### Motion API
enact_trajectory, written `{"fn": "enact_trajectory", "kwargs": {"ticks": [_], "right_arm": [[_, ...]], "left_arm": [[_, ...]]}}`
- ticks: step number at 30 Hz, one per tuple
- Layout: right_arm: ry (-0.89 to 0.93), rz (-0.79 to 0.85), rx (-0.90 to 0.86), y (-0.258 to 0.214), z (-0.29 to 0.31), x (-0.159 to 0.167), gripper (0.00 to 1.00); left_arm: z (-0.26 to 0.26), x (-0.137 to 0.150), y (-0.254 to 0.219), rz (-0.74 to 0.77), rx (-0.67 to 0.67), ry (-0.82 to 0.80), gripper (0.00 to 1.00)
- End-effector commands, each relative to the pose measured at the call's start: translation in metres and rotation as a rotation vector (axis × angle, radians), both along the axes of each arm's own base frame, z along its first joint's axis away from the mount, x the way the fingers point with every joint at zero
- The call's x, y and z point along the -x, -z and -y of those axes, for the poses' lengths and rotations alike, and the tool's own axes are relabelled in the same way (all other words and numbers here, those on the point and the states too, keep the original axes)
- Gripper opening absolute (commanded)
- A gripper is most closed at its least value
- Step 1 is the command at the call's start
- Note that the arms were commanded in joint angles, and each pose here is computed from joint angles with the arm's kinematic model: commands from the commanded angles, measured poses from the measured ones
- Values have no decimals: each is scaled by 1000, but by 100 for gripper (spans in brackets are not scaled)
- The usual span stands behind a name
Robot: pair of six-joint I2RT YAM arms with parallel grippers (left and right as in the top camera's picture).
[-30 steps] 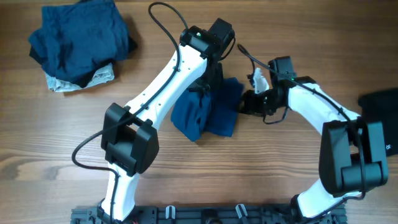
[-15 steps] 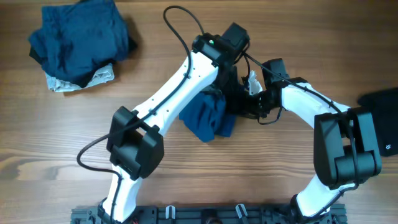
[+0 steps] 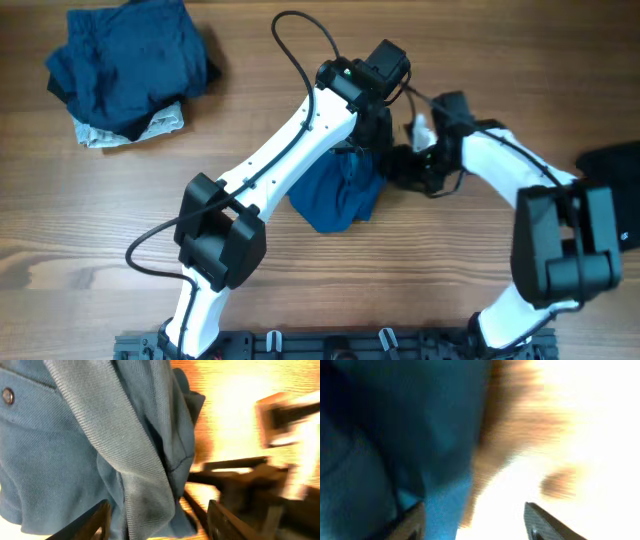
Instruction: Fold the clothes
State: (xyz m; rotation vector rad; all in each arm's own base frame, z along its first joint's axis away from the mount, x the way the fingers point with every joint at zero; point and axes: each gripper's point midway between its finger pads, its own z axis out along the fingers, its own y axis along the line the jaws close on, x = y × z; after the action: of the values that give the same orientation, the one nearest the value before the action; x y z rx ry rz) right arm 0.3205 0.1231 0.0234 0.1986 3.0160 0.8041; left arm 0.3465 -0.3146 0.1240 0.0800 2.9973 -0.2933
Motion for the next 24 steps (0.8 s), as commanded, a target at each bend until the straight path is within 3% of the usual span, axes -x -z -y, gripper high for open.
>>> {"fn": "enact_trajectory", "kwargs": {"ticks": [1, 4, 10, 14, 17, 24], "right_arm": [[85, 171, 107, -63, 53, -31, 70], [112, 234, 82, -99, 71, -31, 72], [-6, 271, -119, -127, 23, -15, 74], [-97, 289, -136, -121, -14, -13, 71], [-82, 287, -90, -111, -29, -20, 52], [-110, 226, -40, -74, -60, -22, 45]], "left_arm": [[-12, -17, -18, 53, 6, -7, 69], [-43, -29, -28, 48, -3, -76, 82], [-135, -38, -25, -80, -85, -269, 99], [-176, -30, -16, -169, -137, -336, 100], [-193, -25, -4, -217, -157, -371, 92], [-170, 6, 45, -351, -97, -280, 92]]}}
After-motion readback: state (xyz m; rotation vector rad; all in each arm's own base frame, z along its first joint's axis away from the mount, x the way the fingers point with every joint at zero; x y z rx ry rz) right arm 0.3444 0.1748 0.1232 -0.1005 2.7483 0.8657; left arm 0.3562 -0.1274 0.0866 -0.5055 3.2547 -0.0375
